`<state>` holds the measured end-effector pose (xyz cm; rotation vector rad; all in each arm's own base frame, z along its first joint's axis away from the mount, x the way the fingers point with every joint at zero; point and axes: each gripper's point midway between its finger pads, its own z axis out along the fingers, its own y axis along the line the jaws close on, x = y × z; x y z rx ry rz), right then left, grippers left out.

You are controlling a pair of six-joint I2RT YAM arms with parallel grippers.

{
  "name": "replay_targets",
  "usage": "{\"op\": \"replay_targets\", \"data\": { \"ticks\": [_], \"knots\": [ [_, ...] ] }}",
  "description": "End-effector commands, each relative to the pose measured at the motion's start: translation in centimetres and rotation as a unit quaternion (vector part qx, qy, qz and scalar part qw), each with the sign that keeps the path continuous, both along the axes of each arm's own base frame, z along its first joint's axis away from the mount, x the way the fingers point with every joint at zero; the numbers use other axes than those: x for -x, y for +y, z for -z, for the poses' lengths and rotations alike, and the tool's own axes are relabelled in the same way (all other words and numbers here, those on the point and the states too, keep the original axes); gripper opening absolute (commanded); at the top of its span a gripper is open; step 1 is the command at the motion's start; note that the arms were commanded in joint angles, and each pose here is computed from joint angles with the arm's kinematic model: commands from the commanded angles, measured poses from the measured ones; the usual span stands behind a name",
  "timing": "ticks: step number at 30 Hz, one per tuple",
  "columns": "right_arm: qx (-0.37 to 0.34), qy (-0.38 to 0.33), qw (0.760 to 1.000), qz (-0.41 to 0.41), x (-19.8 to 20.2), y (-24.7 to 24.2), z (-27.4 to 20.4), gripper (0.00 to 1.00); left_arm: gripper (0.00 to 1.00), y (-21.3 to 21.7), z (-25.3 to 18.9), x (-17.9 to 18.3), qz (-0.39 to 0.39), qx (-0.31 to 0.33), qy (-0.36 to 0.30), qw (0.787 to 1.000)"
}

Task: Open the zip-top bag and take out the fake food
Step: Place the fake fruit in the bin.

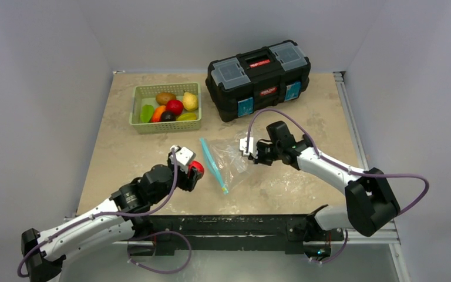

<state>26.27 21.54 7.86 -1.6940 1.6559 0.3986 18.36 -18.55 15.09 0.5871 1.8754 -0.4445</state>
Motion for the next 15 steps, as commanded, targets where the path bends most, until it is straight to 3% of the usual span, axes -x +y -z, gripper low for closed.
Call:
{"op": "replay_targets", "data": {
  "ticks": [1,7,15],
  "knots": [
    [-0.010,-0.027,1.000,0.001,-0.6,0.0,-1.2,0.02,0.00,0.4,-2.7,-0.8,-0.022,0.033,-0.004,0.999],
    [-0.010,-0.027,1.000,-0.001,-0.6,0.0,-1.2,0.11,0.00,1.2,-3.6,-1.5,-0.032,0.037,-0.005,0.999],
    [-0.006,-0.028,1.000,-0.008,-0.3,-0.2,-1.1,0.38,0.00,1.6,-4.9,-2.5,-0.047,0.048,-0.012,0.998]
  ]
}}
